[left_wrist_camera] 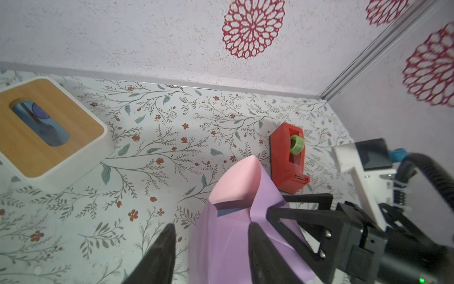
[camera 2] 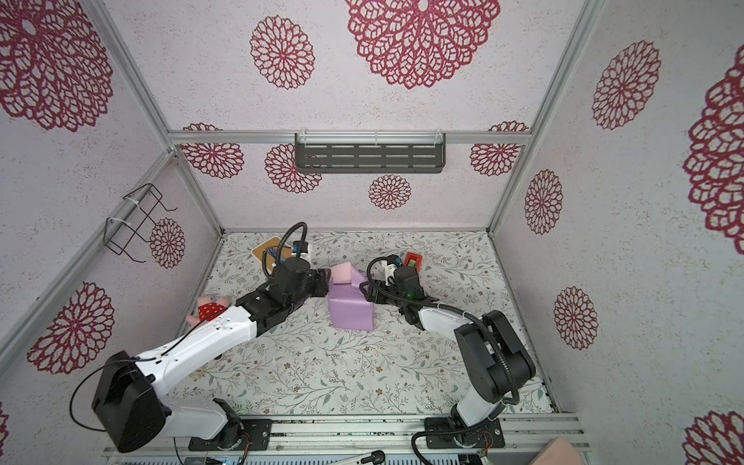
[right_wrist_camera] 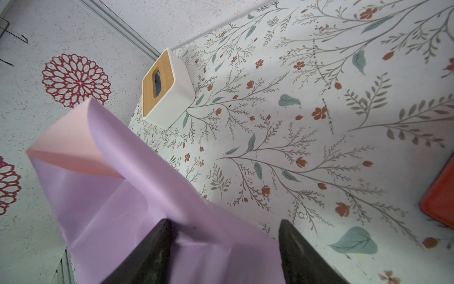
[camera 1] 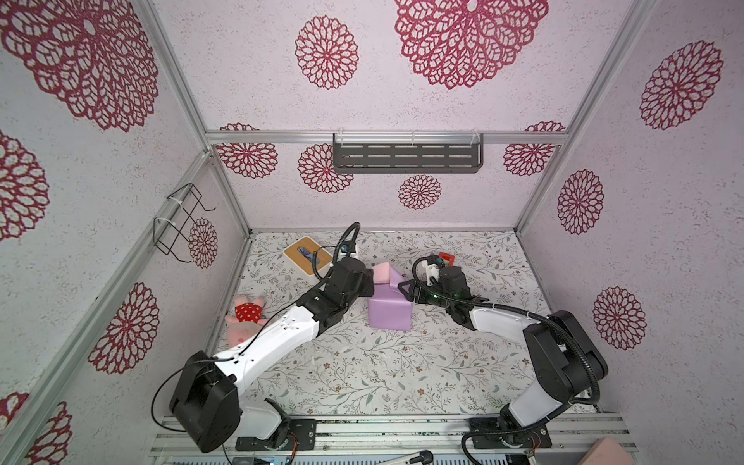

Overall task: Wrap a gift box in wrapping paper
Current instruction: Fold the seventh fold of the wrapping paper on the gift box.

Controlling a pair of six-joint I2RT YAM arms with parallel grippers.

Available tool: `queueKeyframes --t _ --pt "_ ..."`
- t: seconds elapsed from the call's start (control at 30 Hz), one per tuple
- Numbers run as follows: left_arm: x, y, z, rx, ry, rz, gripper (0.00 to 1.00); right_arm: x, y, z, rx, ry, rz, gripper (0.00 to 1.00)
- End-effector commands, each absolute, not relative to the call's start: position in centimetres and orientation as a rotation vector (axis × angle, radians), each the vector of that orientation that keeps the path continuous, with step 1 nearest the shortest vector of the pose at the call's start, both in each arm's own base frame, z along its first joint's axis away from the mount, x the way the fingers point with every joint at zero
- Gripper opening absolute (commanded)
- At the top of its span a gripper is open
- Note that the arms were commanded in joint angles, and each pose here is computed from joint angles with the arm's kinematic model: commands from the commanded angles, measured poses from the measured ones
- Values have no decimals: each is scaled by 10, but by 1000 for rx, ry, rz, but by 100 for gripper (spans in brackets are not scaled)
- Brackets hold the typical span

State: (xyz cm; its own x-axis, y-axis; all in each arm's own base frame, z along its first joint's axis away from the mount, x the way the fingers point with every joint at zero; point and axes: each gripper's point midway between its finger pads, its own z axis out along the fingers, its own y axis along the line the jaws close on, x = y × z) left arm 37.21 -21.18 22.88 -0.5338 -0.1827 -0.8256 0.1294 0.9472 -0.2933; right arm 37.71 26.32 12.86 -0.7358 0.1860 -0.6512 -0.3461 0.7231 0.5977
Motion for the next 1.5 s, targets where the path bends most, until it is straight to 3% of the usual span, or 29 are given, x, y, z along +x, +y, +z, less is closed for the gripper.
queueKeyframes --t 0.0,0.2,0.47,0.93,1.47 --pt "380 -189 198 -149 2182 -435 40 350 248 77 -119 2411 836 70" --pt "394 -207 180 -99 2261 -508 22 350 248 78 -123 2409 830 70" --pt "398 -233 166 -46 2296 -586 19 352 249 81 -127 2402 830 70" --pt "401 -259 151 32 2319 -632 23 350 248 78 -129 2410 826 69" --pt "395 -263 149 149 2308 -637 42 351 249 81 -138 2407 827 69"
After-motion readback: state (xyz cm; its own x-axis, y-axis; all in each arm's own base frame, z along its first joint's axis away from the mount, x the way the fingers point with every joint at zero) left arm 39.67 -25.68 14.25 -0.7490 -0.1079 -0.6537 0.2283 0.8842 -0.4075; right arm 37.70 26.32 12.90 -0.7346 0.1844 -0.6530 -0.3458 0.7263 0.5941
